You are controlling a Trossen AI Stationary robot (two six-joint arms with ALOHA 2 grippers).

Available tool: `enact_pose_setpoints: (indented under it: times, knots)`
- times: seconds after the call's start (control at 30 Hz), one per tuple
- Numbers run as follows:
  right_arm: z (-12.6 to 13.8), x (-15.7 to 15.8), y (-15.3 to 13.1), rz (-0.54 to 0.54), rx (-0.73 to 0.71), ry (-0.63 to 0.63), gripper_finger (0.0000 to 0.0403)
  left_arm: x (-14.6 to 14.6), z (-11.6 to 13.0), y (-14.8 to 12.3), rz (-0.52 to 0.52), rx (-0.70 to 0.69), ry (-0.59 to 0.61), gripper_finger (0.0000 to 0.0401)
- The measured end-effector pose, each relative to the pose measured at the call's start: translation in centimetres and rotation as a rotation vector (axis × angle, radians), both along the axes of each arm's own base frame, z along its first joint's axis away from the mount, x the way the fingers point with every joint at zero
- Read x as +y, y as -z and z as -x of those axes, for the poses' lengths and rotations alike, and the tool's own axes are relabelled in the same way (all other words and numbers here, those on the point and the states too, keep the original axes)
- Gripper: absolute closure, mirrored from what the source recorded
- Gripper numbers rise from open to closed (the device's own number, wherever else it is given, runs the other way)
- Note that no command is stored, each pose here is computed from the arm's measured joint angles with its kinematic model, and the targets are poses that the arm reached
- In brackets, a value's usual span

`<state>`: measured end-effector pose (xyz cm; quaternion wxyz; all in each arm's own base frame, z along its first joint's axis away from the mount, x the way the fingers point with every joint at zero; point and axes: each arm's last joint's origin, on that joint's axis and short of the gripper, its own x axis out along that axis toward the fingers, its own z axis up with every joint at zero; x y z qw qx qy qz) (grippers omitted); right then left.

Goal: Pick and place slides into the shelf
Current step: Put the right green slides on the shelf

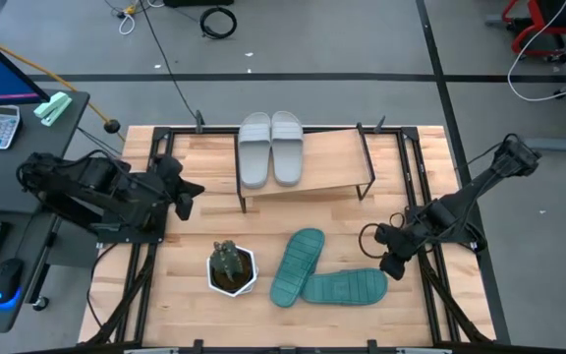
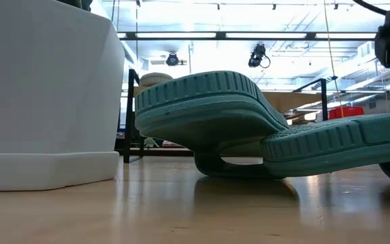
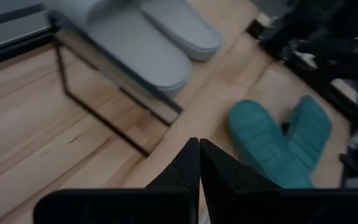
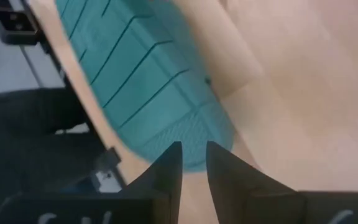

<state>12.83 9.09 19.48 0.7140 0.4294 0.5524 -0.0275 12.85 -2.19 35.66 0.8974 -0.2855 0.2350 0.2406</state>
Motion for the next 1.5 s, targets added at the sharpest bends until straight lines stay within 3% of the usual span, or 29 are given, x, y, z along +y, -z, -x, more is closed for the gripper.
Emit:
enact_pose_setpoints:
  times: [0.23,0.5,0.63,0.9,1.03,1.33,1.5]
  knots:
    - [0.4,-0.4,1.1,0.091,-0.007,-0.005,0.0324,-0.1,-0.2,0.3,0.010,-0.047,0.027,0.0388]
    - [1.0,-0.8,2.8,0.079,0.074,0.030,0.0302,-0.2,-0.4,-0.1,0.029,-0.093,0.036,0.0388]
    - [1.0,-0.8,2.8,0.066,0.083,0.065,0.0262,-0.3,-0.5,-0.2,0.039,-0.106,0.045,0.0382]
    - [0.8,-0.6,2.7,-0.018,0.139,0.202,0.0142,-0.3,-0.6,-0.3,0.047,-0.114,0.041,0.0393]
    - [0.5,0.0,2.4,-0.079,0.103,0.222,0.0109,-0.3,-0.6,-0.3,0.049,-0.119,0.041,0.0393]
    - [1.0,0.5,3.6,-0.058,0.114,0.281,0.0104,-0.3,-0.6,-0.3,0.042,-0.117,0.045,0.0376]
    - [0.7,1.0,4.8,-0.186,0.021,0.304,0.0105,-0.3,-0.6,-0.3,0.042,-0.118,0.046,0.0387]
